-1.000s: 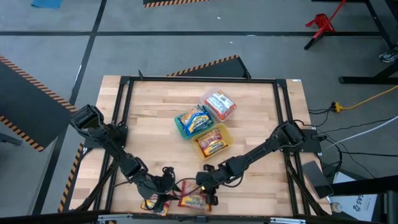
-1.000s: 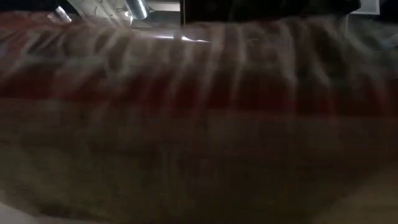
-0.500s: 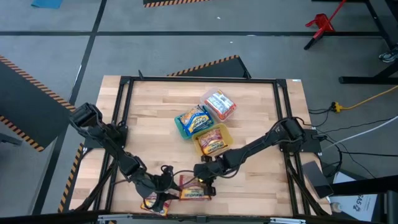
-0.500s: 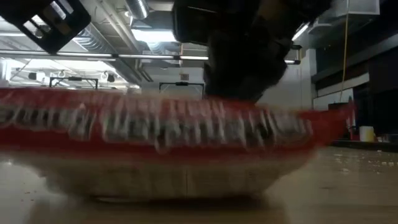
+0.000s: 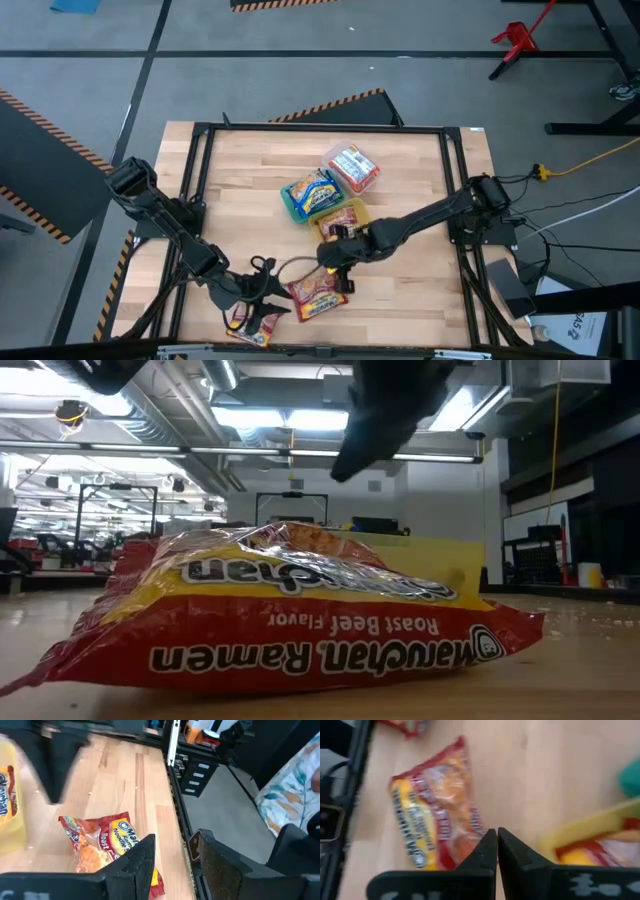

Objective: Sort Maruchan noodles
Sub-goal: Put the right red noodle pack into the yellow bin

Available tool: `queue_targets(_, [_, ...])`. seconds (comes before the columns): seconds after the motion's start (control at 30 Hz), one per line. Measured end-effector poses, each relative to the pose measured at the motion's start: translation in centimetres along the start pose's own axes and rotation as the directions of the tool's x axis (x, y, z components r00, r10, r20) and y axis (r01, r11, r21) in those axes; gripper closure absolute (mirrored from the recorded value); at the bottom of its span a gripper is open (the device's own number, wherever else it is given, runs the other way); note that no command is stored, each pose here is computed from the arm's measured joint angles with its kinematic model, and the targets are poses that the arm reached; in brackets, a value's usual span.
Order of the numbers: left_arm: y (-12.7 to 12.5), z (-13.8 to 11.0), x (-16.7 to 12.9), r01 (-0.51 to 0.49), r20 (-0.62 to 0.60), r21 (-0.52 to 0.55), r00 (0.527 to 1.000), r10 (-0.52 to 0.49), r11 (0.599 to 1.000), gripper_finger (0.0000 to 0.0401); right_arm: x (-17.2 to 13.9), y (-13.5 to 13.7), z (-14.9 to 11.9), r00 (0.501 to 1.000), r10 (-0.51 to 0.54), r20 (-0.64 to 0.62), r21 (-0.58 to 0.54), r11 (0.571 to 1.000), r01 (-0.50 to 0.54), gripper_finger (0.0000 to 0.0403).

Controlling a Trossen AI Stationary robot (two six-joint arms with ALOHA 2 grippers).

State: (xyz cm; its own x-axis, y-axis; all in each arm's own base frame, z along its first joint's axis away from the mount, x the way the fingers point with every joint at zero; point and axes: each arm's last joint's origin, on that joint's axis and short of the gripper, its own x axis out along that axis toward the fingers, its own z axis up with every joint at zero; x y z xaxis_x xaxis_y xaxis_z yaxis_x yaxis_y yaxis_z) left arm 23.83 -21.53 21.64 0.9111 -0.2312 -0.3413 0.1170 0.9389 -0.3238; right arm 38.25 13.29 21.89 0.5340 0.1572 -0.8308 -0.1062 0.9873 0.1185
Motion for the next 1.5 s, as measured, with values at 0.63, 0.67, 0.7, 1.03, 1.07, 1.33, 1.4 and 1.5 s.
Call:
queue_targets(0.63, [0.9, -4.0, 2.8, -0.057, -0.126, 0.051, 0.990, 0.063, 0.997, 0.0255, 1.8, 2.9, -4.8, 0.991, -0.128, -0.029, 0.449, 0.885, 0.127, 0.0125])
queue_targets(0.67, [1.0, -4.2, 3.1, -0.065, -0.123, 0.056, 0.990, 0.072, 0.996, 0.0255, 1.9, 3.1, -4.9, 0.991, -0.132, -0.005, 0.483, 0.868, 0.118, 0.0111])
queue_targets(0.7, [1.1, -4.3, 3.3, -0.066, -0.115, 0.052, 0.991, 0.071, 0.996, 0.0255, 2.0, 3.3, -4.9, 0.991, -0.132, 0.020, 0.512, 0.853, 0.103, 0.0101])
queue_targets(1.03, [1.8, -6.5, 5.1, -0.064, -0.154, 0.087, 0.985, 0.077, 0.994, 0.0255, 3.0, 3.4, -6.1, 0.968, -0.211, 0.132, 0.708, 0.704, 0.057, 0.0091])
queue_targets(1.07, [1.9, -6.4, 5.2, -0.075, -0.149, 0.088, 0.985, 0.088, 0.993, 0.0255, 3.0, 3.4, -6.1, 0.965, -0.224, 0.139, 0.715, 0.696, 0.059, 0.0092])
queue_targets(1.33, [3.5, -6.5, 6.0, -0.141, -0.156, 0.089, 0.976, 0.153, 0.986, 0.0255, 3.5, 3.1, -6.4, 0.949, -0.278, 0.147, 0.762, 0.644, 0.071, 0.0098])
queue_targets(1.4, [3.7, -6.5, 6.3, -0.130, -0.166, 0.076, 0.976, 0.141, 0.989, 0.0255, 3.8, 3.0, -6.9, 0.942, -0.305, 0.141, 0.787, 0.612, 0.080, 0.0098])
queue_targets(1.5, [4.0, -6.4, 6.4, -0.140, -0.170, 0.060, 0.974, 0.148, 0.988, 0.0255, 3.9, 3.1, -7.6, 0.927, -0.346, 0.146, 0.818, 0.569, 0.083, 0.0098])
